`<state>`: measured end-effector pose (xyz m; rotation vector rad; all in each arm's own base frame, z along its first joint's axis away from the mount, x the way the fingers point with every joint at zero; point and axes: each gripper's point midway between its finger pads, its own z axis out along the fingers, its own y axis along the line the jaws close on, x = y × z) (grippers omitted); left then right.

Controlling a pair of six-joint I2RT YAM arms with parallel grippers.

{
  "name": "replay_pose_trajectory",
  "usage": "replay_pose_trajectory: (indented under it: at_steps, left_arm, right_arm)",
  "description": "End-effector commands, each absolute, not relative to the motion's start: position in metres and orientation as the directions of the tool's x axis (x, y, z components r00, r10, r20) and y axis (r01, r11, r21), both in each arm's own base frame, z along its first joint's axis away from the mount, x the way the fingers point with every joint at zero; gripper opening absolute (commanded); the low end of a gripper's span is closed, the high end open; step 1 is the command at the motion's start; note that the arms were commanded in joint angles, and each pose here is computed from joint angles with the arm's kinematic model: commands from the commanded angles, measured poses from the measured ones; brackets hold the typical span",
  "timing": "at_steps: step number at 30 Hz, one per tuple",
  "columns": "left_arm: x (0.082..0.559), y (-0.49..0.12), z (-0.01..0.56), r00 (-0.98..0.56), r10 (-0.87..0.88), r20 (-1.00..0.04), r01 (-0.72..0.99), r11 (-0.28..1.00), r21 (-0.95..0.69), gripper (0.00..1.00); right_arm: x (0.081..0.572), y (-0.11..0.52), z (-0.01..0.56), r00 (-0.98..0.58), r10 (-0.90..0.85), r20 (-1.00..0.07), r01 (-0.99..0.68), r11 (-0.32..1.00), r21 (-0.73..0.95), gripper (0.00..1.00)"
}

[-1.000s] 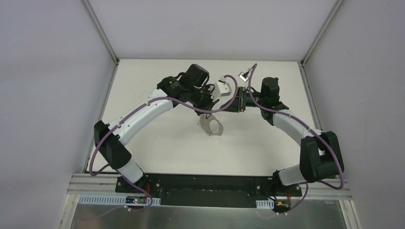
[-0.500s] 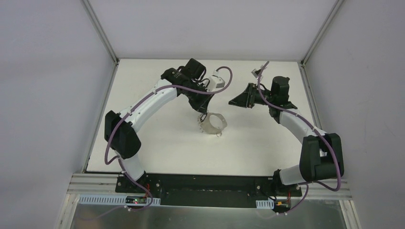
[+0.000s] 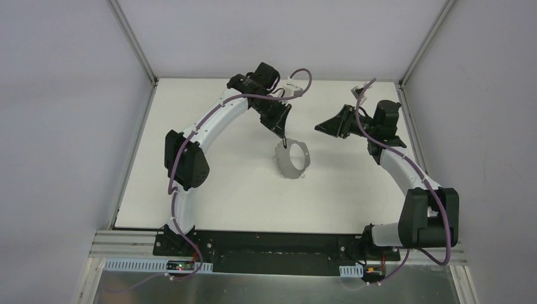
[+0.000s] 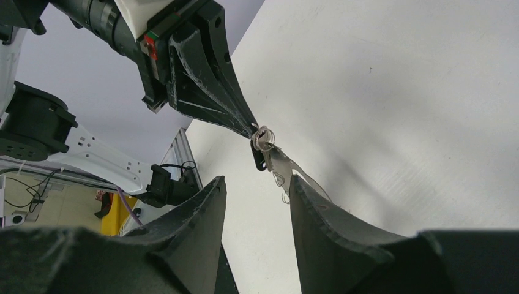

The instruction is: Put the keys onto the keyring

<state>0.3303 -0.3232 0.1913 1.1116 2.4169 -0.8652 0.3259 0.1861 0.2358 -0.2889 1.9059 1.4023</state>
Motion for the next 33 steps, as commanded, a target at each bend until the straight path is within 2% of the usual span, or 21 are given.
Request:
replay_pose_trajectory:
  at_steps: [1,5,11,21,33]
  left_arm:
    - [0.336,-0.337,0.198,-0.689,0.506,-0.519,0.723,0.516,-0.459,0.0]
    - [0.337,-0.34,0.18,-0.784,0.434,-0.443,0.62,0.537,-0.572,0.0]
    - [0.324,-0.333,0.14,-0.906,0.336,-0.258,0.411,0.548,-0.729,0.0]
    - [0.301,-0.297,0.093,-0.925,0.368,-0.093,0.32,0.625,-0.712,0.0]
    - [0.302,-0.276,0.072,-0.938,0.342,-0.049,0.279,0.666,-0.692,0.08]
  right_arm:
    - [0.327,0.175,0.255,-0.625,0.26,-0.736,-0.621,0.406,0.671,0.45]
    - [0.329,0.17,0.255,-0.623,0.268,-0.735,-0.615,0.413,0.672,0.45]
    - [0.332,0.17,0.249,-0.637,0.27,-0.722,-0.601,0.413,0.684,0.46]
    - [0.337,0.168,0.238,-0.658,0.275,-0.7,-0.572,0.422,0.704,0.46]
    - [0.342,0.168,0.231,-0.678,0.275,-0.681,-0.553,0.419,0.72,0.45]
